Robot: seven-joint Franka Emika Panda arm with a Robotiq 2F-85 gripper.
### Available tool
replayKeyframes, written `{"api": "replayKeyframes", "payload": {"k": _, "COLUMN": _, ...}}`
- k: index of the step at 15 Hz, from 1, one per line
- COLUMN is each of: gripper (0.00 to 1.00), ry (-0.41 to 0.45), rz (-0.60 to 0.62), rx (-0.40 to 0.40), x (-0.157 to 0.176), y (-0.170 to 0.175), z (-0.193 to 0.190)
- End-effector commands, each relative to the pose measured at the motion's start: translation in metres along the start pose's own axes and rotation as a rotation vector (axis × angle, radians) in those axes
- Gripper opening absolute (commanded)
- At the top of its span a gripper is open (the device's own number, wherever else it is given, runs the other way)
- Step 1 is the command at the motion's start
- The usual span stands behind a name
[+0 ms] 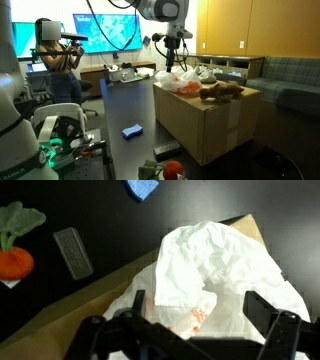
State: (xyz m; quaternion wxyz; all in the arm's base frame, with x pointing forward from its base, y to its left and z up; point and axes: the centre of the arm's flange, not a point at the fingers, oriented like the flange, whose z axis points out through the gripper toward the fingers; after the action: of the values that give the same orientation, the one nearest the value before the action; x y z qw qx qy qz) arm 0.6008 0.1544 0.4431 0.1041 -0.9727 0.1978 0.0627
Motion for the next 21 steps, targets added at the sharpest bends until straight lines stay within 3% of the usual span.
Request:
{"api": "replayKeyframes", "payload": {"k": 1, "gripper": 1.0, "ry": -0.001, "rz": 0.203, "rx": -0.023, "x": 0.012, "y": -0.025, "z": 0.011}}
{"api": "replayKeyframes", "payload": {"k": 10, "gripper": 1.0, "ry": 0.017, "rz": 0.66, "rx": -0.132, "x": 0.004, "y": -0.05, "z": 0.052}}
{"api": "replayKeyframes", "payload": {"k": 16, "gripper": 1.0, "ry": 0.051, "rz": 0.761, "rx": -0.146, "x": 0.013, "y": -0.047, "z": 0.068}}
{"api": "replayKeyframes", "payload": {"k": 21, "gripper": 1.0, "ry": 0.044, "rz": 0.788, "rx": -0.158, "x": 0.04, "y": -0.013, "z": 0.082}}
